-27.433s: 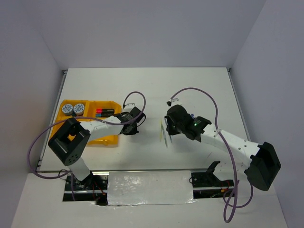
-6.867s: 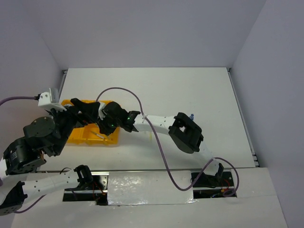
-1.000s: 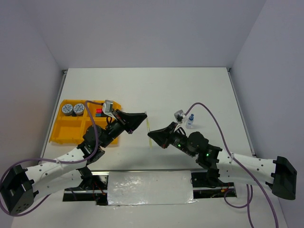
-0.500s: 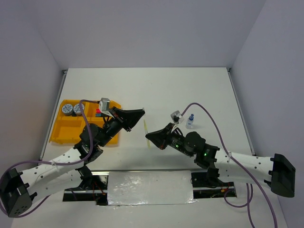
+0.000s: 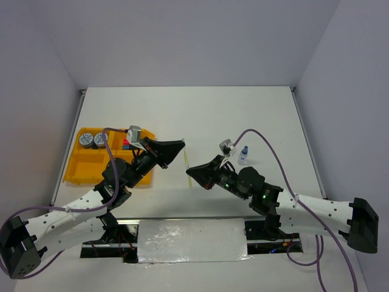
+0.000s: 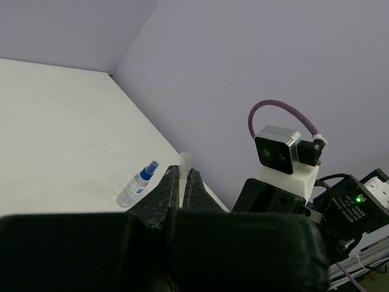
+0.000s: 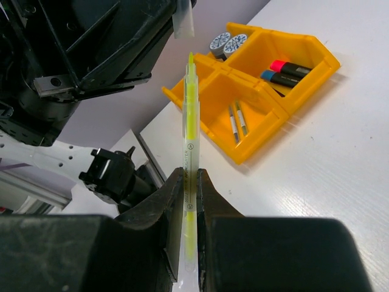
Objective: Sort the stationery into containers
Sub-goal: Close the pen cap on the pen.
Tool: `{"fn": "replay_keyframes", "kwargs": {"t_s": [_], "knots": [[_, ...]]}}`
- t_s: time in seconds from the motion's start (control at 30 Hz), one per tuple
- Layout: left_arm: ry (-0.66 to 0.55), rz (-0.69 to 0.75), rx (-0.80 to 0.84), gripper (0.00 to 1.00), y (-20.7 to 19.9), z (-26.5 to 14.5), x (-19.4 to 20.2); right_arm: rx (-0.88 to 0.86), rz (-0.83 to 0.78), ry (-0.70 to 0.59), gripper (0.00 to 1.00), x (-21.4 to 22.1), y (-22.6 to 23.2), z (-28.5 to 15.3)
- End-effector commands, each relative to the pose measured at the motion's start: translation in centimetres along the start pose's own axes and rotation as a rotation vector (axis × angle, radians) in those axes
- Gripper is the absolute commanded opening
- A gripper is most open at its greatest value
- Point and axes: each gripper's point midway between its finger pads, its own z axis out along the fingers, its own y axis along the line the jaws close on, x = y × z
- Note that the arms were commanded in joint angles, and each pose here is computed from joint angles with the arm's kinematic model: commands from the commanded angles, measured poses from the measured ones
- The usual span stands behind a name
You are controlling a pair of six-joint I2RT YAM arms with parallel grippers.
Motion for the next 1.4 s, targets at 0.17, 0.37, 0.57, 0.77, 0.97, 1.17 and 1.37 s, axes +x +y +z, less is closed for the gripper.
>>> {"fn": "replay_keyframes", "kwargs": {"t_s": [0.17, 0.37, 0.57, 0.77, 0.97, 1.17, 1.37], "knots": [[-0.035, -0.001, 0.040, 0.00, -1.0, 0.0, -1.0, -0.016, -0.023, -0.070, 0.00, -3.0, 1.5, 0.3], [-0.023, -0.005, 0.030, 0.00, -0.5, -0.2, -0.5, -0.021, -0.030, -0.074, 0.00, -3.3, 1.8, 0.5], [-0.034, 0.002, 0.009, 0.00, -0.2, -0.3, -0.7, -0.029, -0.028, -0.081, 0.00, -3.6, 2.1, 0.4], [-0.019, -0.006, 0.030, 0.00, -0.7, -0.1, -0.6, -0.019, -0.037, -0.089, 0.00, -3.9, 2.0, 0.8], [-0.007, -0.058, 0.050, 0.00, -0.6, -0.8, 0.3, -0.019, -0.070, -0.132, 0.00, -6.0, 2.3, 1.5], [0.026, -0.064, 0.053, 0.00, -0.6, -1.3, 1.0, -0.004, -0.120, -0.201, 0.00, -9.8, 2.7, 1.5], [0.122, 0.009, 0.116, 0.00, -1.3, -1.2, 2.9, -0.097, -0.171, -0.255, 0.00, -13.0, 5.3, 1.1]]}}
